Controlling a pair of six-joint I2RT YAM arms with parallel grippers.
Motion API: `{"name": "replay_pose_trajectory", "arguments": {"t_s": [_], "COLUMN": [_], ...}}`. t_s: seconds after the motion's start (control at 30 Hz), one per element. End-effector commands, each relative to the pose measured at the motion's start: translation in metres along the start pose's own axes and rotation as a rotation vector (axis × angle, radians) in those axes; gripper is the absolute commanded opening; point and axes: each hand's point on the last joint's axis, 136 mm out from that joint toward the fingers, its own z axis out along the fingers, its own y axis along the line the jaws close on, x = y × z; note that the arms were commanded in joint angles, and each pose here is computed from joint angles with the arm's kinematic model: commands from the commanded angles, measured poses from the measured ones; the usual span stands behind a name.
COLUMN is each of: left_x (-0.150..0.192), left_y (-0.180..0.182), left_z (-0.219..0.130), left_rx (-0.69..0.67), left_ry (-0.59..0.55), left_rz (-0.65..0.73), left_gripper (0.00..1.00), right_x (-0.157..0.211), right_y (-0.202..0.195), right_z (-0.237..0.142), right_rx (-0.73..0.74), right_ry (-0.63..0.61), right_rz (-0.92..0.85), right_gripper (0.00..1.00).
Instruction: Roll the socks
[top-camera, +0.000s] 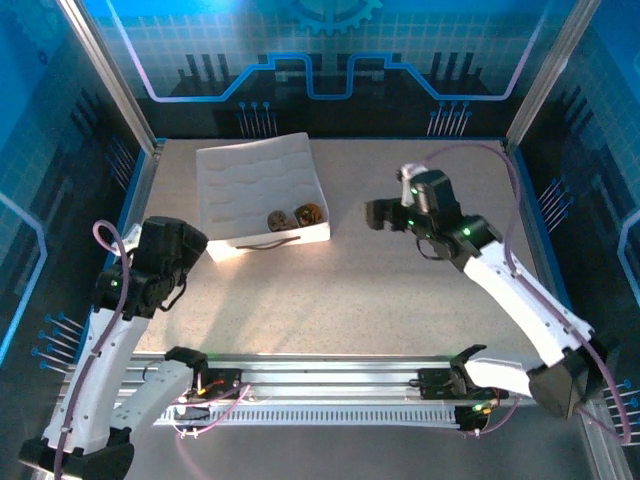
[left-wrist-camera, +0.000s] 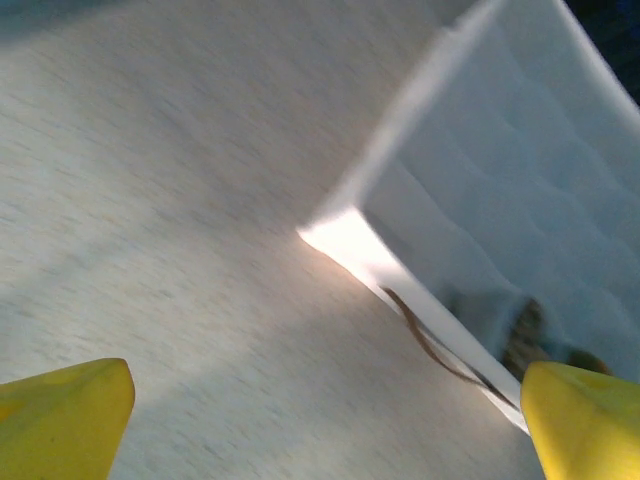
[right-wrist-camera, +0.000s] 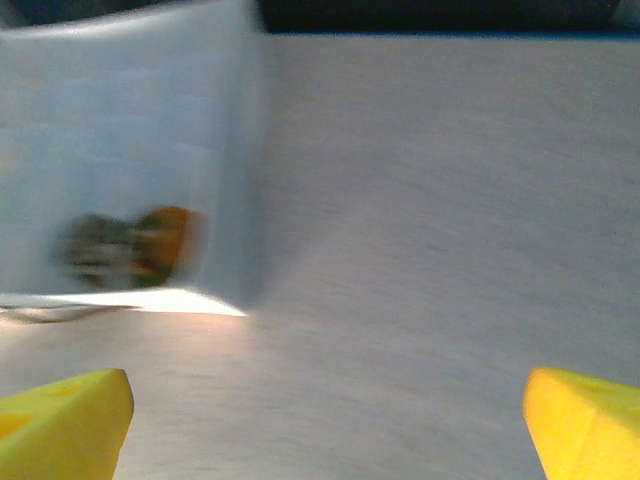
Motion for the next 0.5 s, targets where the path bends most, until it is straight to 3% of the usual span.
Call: {"name": "replay_pose_trajectory", "arguments": {"t_s": [0.0,0.03,0.17,0.33,0.47], "left_x": [-0.022,-0.019,-0.003,0.011,0.016], "left_y": [0.036,0.031,0.033,0.033,0.023], "left_z": [0.015,0.026,0.059,0.091,0.116], "left_rx": [-0.162,-0.129,-0.039,0.029,0.057], "left_ry": [-0.202,-0.226,-0.318,-0.389,-0.425], "left_rz": [0.248,0.338,0.420,0.407,0.430], "left_gripper": [0.99,0.99,0.99,0.99,0.99], "right_x": [0.027,0.034,0.070,0.105,0.091], "right_y": [-0.083,-0.101,-0.131,-0.128,-0.122], "right_z": [0.011,0.012,0.034,0.063,0.078], "right_rx": [0.274,0.340,0.424,0.356,0.291], "right_ry": [-0.081,-0.097,-0.025,-0.080,-0.172], "right_rz": [-0.074,-0.069,-0.126,-0.137,-0.160], "right_gripper": [1.00,1.00,1.00,1.00,1.00]}}
